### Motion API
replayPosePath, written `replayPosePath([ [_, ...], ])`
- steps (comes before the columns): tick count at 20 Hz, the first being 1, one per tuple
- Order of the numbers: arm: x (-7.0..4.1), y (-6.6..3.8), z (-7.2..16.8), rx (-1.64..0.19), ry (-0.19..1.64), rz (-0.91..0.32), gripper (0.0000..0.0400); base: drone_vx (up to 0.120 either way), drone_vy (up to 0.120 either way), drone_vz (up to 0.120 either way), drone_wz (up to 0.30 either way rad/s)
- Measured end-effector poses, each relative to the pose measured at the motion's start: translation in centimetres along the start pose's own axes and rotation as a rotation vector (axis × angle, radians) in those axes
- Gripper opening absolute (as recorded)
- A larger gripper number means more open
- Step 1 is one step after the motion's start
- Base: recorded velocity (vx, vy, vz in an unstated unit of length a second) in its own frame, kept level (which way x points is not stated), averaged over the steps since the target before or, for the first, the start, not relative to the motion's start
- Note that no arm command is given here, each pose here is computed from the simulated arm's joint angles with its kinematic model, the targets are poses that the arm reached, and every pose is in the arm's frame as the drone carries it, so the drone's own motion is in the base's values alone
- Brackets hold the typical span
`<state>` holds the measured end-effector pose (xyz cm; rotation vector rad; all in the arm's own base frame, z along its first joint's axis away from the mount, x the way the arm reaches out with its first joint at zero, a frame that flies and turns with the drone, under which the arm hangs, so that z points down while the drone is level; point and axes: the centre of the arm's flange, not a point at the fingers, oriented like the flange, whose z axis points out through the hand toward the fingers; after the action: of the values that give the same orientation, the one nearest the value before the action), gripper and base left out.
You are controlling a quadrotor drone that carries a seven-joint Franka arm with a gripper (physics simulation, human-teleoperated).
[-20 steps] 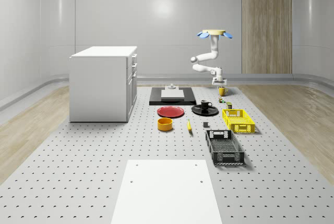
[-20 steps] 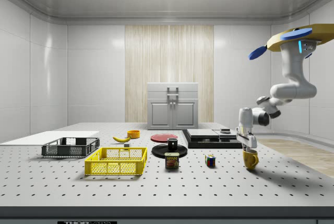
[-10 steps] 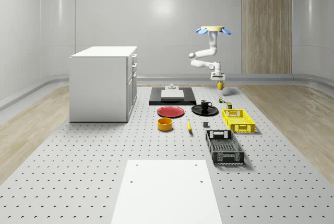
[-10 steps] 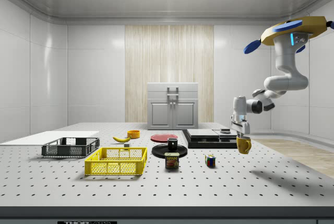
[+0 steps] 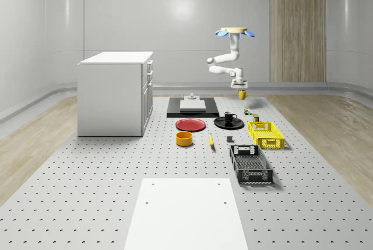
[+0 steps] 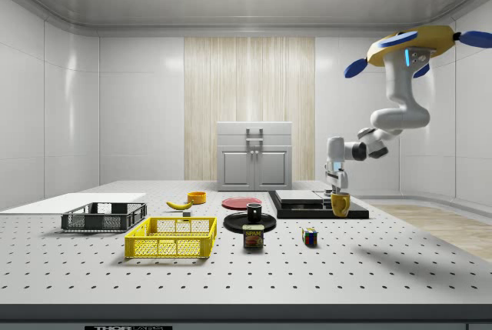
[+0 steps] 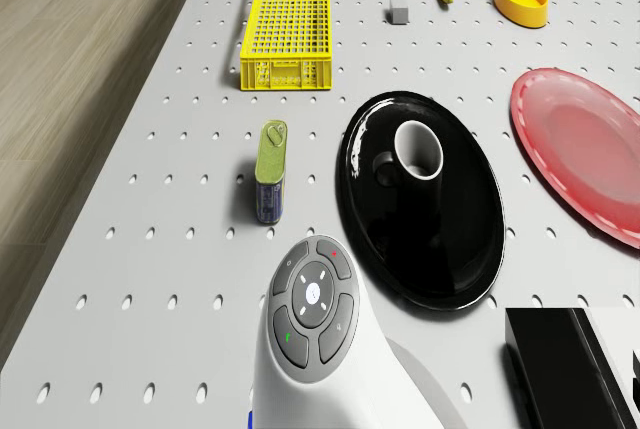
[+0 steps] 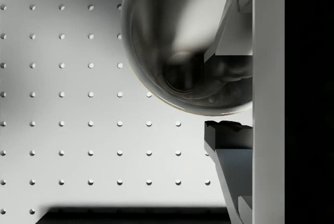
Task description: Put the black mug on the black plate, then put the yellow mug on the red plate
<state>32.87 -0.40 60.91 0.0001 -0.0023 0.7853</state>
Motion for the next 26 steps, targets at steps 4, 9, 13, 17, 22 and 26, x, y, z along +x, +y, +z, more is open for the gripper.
replayPosePath([
  [4, 0.0, 0.0, -0.01, 0.0, 0.0, 0.0, 0.011, 0.12, -0.12, 0.01, 0.0],
  [9, 0.0, 0.0, -0.02, 0.0, 0.0, 0.0, 0.011, 0.12, -0.12, 0.0, 0.0],
  [13, 0.0, 0.0, -0.02, 0.0, 0.0, 0.0, 0.011, 0.12, -0.12, 0.0, 0.0],
  [17, 0.0, 0.0, -0.02, 0.0, 0.0, 0.0, 0.011, 0.12, -0.12, 0.0, 0.0],
  [22, 0.0, 0.0, -0.02, 0.0, 0.0, 0.0, 0.011, 0.12, -0.12, 0.0, 0.0],
  [26, 0.0, 0.0, -0.02, 0.0, 0.0, 0.0, 0.011, 0.12, -0.12, 0.0, 0.0],
])
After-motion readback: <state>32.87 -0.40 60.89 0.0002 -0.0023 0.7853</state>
